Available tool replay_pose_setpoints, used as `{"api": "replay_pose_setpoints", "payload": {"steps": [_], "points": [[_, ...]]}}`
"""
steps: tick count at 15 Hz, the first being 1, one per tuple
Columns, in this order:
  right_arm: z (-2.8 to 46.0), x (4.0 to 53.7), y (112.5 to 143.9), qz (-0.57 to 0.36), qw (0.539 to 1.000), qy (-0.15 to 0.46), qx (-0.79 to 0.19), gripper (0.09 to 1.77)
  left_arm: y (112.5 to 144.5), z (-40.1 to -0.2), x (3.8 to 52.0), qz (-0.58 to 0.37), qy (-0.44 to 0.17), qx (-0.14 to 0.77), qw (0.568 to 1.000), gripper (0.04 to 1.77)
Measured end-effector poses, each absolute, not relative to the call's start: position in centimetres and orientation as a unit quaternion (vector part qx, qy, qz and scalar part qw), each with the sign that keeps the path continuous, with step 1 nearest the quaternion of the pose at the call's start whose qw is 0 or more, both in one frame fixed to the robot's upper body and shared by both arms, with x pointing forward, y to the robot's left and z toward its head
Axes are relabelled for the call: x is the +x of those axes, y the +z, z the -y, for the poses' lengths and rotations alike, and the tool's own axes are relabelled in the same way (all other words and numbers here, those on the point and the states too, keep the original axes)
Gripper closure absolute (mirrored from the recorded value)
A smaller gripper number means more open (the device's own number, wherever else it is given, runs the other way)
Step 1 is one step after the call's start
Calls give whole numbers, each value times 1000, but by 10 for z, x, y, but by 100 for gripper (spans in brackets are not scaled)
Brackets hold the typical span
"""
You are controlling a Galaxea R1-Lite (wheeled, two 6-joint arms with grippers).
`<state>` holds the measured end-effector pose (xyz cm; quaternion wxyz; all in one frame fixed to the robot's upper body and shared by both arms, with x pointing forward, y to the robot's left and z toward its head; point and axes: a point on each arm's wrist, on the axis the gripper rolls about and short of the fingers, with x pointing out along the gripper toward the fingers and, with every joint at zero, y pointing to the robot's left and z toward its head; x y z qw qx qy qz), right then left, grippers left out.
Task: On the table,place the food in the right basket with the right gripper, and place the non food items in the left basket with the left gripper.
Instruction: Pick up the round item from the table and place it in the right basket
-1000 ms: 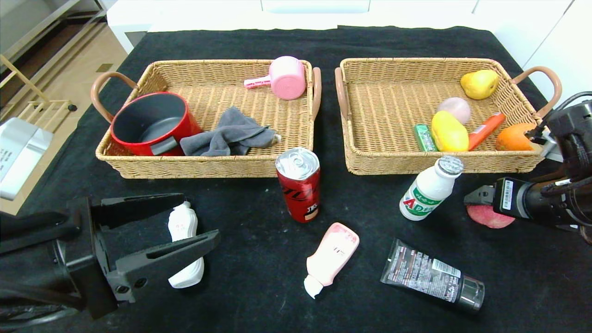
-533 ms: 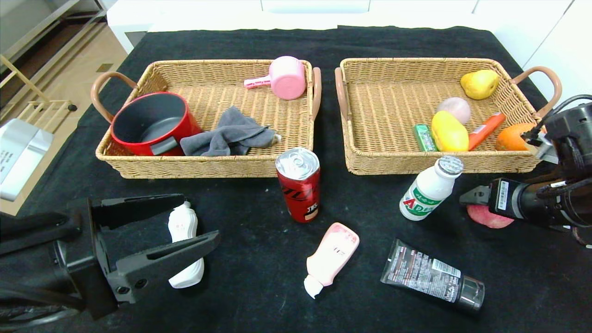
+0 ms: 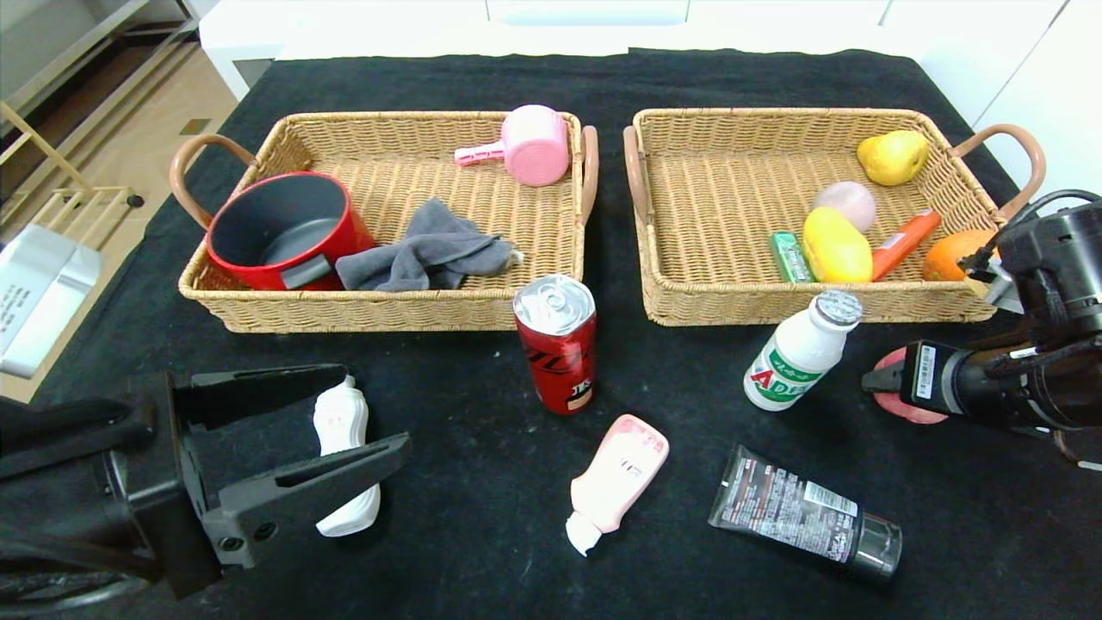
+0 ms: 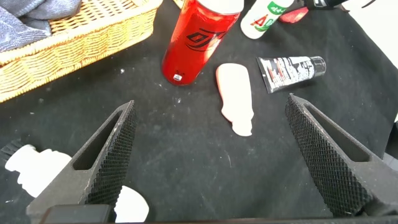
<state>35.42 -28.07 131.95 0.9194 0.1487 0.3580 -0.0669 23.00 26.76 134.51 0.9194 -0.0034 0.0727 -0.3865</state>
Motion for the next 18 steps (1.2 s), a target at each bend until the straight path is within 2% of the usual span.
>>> {"api": "replay_pose_setpoints", "payload": {"steps": [10, 18], "points": [[280, 353, 1312, -371, 915, -69, 144, 71, 1344, -267, 230, -73, -387, -1, 919, 9], [277, 327, 1337, -344, 931, -28, 117, 71, 1344, -267, 230, -74, -387, 1, 919, 9]]}}
